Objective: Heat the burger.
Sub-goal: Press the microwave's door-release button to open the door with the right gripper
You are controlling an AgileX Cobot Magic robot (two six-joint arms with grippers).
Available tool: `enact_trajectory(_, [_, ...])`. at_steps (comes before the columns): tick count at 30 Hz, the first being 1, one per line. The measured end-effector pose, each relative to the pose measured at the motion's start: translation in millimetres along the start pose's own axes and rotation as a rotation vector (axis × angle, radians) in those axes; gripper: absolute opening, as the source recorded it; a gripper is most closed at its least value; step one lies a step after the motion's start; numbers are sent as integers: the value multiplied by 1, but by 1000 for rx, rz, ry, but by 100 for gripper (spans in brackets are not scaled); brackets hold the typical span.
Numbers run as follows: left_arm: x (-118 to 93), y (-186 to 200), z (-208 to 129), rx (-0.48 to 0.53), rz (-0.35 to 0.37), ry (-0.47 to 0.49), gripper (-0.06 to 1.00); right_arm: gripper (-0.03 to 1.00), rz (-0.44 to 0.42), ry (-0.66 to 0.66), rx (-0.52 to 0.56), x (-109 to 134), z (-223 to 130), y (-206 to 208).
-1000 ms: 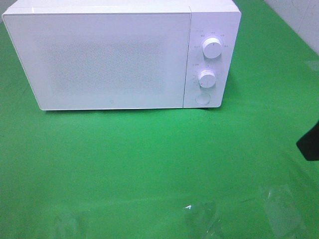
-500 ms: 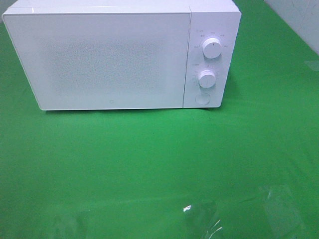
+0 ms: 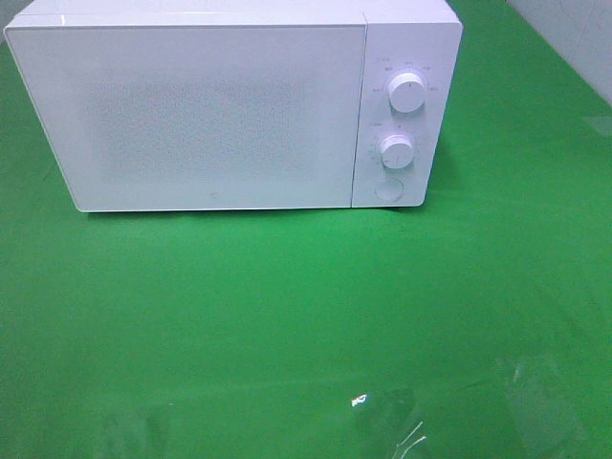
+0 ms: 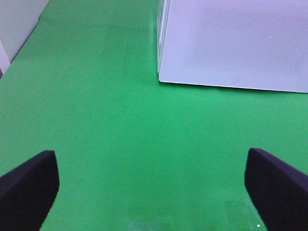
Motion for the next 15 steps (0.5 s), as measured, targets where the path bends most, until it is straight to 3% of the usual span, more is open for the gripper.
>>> enact_trajectory(5, [0,0,0,0,0,0,97,67,-36,-45,-120,-8,-14,8])
enact_trajectory(15, [0,0,0,0,0,0,97,67,-46,-79,-204,-10,-23,11])
Point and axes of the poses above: a point on each arm's last joint axis where the gripper is mounted, y pointing back along that axis away from the gripper, x along the wrist's bending axis when the last joint is at zero, z = x × y, the point moved 5 cm from there along -y, pointing out along that axis toward the gripper, and after that the axes turned 14 degrees about -y, right-handed, at the moved point
